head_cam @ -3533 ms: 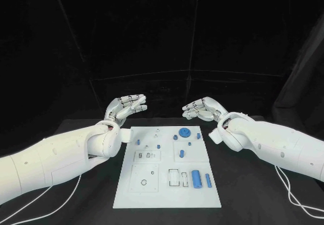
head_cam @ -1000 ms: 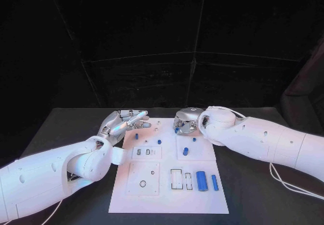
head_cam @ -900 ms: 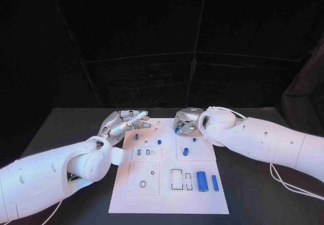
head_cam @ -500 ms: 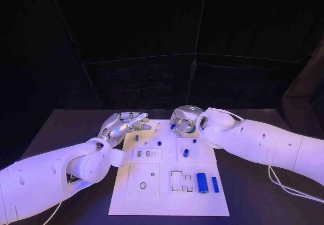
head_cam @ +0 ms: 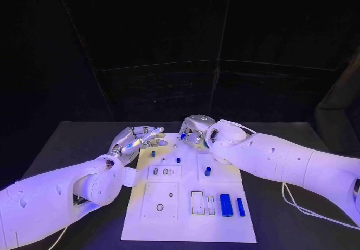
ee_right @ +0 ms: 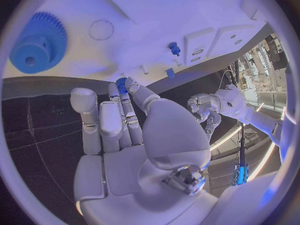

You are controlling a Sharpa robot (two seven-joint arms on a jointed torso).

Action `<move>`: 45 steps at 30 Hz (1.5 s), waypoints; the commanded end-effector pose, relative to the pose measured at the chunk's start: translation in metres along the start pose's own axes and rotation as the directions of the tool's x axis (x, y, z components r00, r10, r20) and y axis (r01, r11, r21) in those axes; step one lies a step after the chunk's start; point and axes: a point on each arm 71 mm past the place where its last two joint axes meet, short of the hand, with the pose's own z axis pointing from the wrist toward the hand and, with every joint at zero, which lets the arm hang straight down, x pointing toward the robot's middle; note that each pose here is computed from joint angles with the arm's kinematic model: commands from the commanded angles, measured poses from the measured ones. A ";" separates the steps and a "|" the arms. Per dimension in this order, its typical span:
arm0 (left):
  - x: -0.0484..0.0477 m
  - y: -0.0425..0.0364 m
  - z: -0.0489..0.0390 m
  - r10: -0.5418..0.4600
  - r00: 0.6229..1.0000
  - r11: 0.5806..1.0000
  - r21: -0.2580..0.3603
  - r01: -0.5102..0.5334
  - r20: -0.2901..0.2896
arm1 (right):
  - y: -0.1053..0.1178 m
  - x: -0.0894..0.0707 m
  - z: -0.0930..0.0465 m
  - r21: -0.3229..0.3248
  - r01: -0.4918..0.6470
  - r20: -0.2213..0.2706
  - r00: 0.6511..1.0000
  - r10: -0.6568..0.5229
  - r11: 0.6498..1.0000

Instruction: Assemble the parts on the task board

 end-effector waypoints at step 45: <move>-0.0031 -0.0039 -0.0004 0.003 1.000 1.000 0.007 -0.003 -0.010 | -0.001 -0.008 -0.004 0.006 -0.021 0.062 0.998 0.020 1.000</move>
